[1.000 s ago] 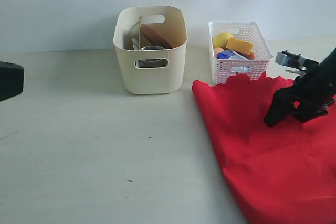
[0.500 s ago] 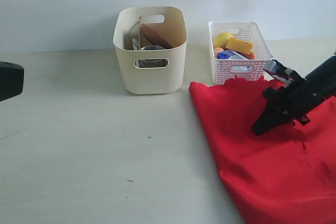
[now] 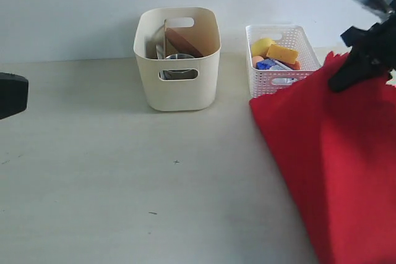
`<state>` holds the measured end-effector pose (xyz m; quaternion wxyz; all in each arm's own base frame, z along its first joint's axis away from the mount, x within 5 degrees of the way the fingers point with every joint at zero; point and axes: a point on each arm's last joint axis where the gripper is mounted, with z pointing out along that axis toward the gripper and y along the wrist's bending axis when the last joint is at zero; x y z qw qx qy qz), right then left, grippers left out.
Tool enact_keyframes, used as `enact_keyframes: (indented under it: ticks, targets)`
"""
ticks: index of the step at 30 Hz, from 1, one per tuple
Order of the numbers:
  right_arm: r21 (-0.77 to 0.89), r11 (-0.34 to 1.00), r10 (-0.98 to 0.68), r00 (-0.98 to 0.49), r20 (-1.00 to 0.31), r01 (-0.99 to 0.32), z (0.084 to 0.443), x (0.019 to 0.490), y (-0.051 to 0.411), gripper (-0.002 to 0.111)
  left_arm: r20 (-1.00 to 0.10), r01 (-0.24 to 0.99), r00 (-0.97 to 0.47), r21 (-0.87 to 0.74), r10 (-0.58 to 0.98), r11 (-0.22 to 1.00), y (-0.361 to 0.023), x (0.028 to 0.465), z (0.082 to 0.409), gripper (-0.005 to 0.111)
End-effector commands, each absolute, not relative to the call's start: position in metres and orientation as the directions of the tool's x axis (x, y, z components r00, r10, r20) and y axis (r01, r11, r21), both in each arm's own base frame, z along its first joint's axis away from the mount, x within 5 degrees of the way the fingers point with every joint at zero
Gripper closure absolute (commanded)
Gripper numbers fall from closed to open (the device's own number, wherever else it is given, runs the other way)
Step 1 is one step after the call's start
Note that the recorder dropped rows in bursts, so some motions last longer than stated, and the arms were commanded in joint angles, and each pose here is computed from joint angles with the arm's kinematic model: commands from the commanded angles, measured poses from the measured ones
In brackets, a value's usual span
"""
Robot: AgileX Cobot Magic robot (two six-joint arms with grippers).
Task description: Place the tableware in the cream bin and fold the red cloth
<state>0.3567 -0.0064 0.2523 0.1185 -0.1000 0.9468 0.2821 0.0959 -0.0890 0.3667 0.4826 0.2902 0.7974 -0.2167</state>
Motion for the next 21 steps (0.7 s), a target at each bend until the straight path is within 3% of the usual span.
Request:
enact_keyframes:
  ticks: [1, 8, 14, 21]
  targets:
    - [0.432, 0.876, -0.057, -0.934, -0.353, -0.216, 0.289, 0.347, -0.031, 0.108, -0.899, 0.67, -0.362, -0.067, 0.246, 0.739, -0.088, 0.095, 0.367, 0.013]
    - [0.287, 0.958, 0.07, -0.962, -0.263, -0.009, 0.284, 0.334, -0.085, 0.108, -0.898, 0.671, -0.362, -0.065, 0.25, 0.738, -0.088, 0.095, 0.367, 0.013]
    - [0.134, 0.977, 0.198, -0.942, -0.271, 0.167, 0.259, 0.34, -0.133, 0.108, -0.898, 0.671, -0.362, -0.065, 0.25, 0.738, -0.088, 0.095, 0.367, 0.013]
    - [0.06, 0.954, 0.299, -0.933, -0.201, 0.293, 0.193, 0.351, -0.18, 0.108, -0.898, 0.671, -0.362, -0.065, 0.25, 0.738, -0.088, 0.095, 0.367, 0.013]
